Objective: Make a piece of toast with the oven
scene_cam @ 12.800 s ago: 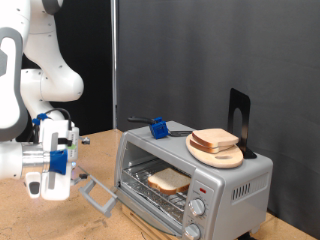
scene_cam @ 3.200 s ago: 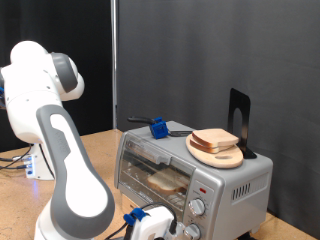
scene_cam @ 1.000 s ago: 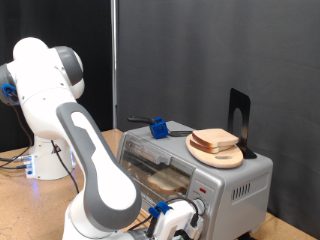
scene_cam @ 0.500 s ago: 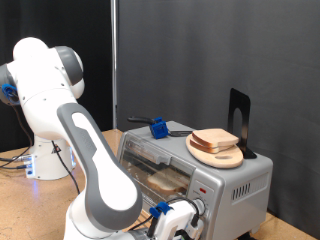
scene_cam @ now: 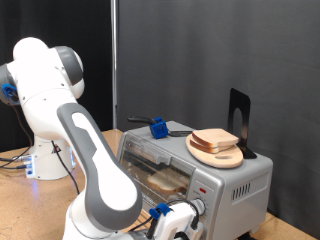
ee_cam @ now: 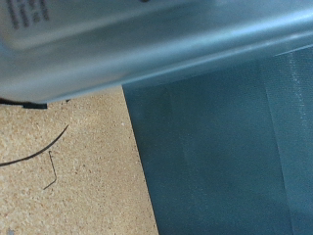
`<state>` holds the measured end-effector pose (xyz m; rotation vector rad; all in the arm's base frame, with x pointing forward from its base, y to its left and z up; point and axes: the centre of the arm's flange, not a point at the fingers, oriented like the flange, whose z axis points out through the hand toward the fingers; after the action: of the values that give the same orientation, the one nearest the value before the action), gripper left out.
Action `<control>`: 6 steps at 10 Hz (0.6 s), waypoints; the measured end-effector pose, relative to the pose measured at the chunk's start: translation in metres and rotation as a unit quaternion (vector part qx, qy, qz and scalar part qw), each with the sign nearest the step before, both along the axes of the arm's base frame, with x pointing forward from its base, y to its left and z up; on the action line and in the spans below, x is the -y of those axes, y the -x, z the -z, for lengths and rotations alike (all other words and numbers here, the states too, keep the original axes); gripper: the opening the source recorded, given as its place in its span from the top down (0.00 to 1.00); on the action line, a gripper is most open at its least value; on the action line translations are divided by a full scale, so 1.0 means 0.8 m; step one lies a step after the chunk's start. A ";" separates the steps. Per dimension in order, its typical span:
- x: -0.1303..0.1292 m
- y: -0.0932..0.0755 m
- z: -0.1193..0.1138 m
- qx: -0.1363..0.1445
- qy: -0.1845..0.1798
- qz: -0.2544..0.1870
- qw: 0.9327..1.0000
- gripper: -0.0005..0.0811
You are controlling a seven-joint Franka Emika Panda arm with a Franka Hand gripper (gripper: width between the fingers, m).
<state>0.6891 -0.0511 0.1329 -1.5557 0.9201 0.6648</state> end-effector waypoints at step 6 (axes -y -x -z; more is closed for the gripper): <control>0.009 -0.001 -0.007 -0.016 0.006 0.006 1.000 0.99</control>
<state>0.6901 -0.0582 0.1388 -1.5523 0.9580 0.6775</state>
